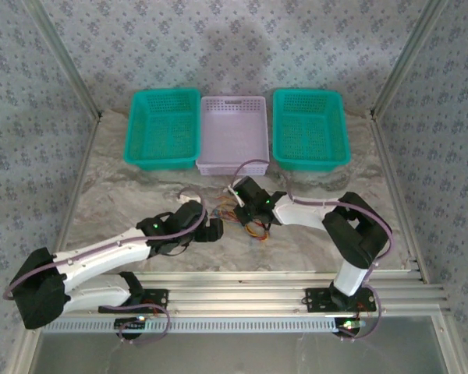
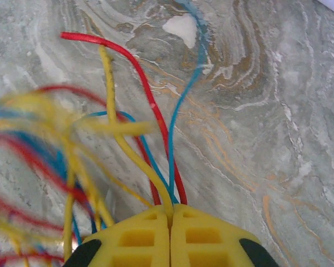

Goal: Untangle the cables

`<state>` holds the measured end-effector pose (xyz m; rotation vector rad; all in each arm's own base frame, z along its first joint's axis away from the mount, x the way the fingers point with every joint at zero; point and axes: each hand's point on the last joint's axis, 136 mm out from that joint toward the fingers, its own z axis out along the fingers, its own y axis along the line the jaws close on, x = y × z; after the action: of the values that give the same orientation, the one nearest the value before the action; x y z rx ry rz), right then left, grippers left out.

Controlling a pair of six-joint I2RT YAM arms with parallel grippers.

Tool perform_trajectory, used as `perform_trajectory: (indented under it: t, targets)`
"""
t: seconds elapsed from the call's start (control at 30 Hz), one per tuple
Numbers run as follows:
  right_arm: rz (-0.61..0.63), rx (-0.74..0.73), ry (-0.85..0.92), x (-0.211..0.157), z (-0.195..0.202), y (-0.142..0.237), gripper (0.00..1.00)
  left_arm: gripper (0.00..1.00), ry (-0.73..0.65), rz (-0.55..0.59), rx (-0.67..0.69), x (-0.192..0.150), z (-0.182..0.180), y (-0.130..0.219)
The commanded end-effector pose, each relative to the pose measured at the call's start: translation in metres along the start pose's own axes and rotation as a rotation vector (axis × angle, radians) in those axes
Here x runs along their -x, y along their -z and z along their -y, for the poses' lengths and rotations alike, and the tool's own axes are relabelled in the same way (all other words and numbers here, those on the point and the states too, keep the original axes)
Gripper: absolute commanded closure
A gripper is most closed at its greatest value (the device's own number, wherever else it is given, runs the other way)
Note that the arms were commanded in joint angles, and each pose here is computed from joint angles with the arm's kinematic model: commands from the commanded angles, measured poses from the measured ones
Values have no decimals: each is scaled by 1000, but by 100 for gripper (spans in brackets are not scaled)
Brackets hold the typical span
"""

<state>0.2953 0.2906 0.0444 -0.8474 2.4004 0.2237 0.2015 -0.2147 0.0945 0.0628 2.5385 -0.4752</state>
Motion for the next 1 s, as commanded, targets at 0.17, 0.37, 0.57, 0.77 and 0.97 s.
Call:
perform_trajectory:
  t: [0.17, 0.37, 0.57, 0.77, 0.97]
  targets:
    - [113, 65, 24, 38, -11, 40, 100, 4, -17, 20, 3, 2, 1, -1]
    - [197, 194, 55, 52, -29, 72, 100, 4, -5, 41, 5, 4, 0, -3]
    - [246, 277, 29, 64, -34, 97, 100, 4, 16, 64, 3, 7, 0, -5]
    - [297, 363, -20, 75, -39, 122, 100, 4, 19, 82, 29, 11, -1, -11]
    - [339, 411, -70, 83, -38, 141, 100, 3, 30, 100, 38, 16, 2, -21]
